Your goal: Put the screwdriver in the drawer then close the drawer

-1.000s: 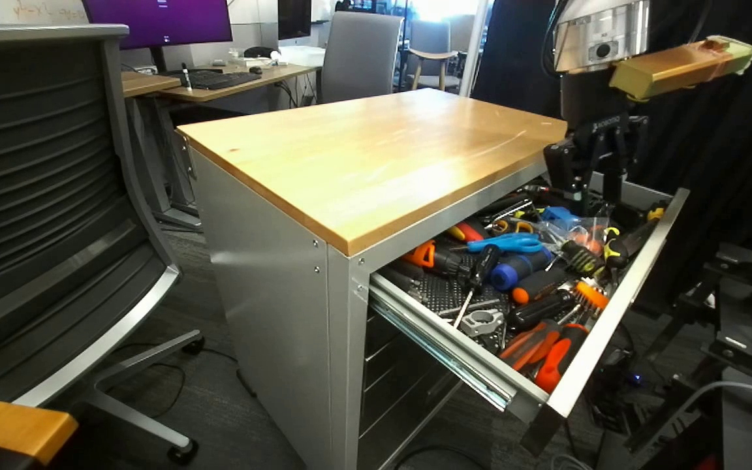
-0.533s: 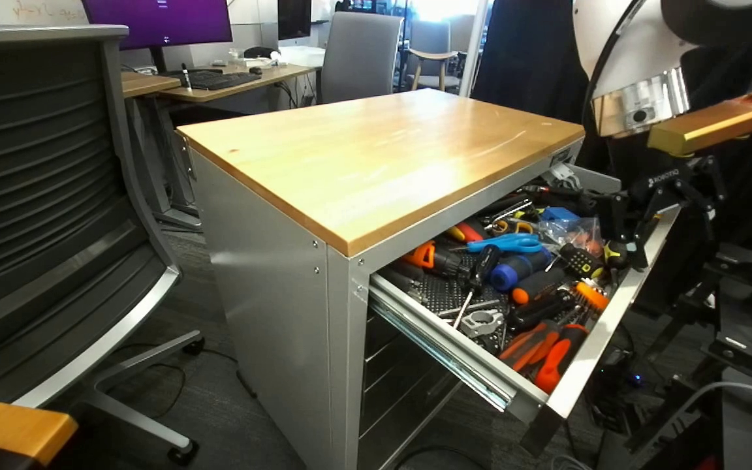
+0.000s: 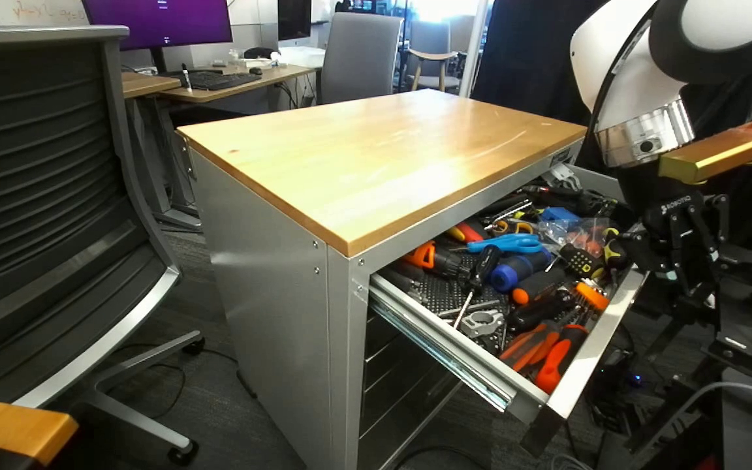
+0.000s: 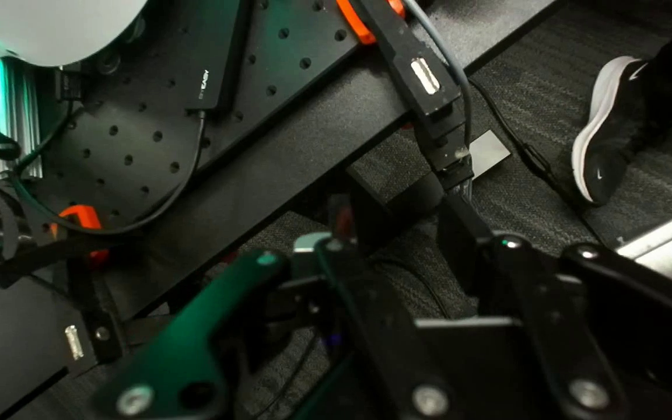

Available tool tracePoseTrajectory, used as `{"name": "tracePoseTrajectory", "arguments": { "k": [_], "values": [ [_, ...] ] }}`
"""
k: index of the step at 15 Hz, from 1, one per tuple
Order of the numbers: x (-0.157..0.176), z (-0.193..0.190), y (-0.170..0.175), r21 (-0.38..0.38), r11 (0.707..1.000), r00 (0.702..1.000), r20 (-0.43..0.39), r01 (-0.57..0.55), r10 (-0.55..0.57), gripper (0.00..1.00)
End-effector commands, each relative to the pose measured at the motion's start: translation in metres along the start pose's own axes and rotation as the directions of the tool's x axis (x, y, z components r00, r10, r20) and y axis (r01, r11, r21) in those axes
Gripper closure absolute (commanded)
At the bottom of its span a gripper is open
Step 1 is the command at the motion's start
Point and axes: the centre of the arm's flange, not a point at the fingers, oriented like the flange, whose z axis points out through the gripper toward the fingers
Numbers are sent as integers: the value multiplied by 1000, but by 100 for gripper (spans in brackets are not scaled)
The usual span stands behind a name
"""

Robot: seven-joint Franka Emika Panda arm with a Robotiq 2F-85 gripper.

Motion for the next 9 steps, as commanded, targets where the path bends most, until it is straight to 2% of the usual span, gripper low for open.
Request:
{"name": "tracePoseTrajectory", "arguments": {
  "k": [1,2,4,9],
  "values": [
    [-1,3,-7,3,999,999,17,49,-49,88],
    [-2,2,-13,4,997,997,5,82,-82,95],
    [1,0,-25,3,991,991,-21,135,-135,100],
    [6,-11,-62,-23,965,958,-122,260,-260,98]
  ]
}}
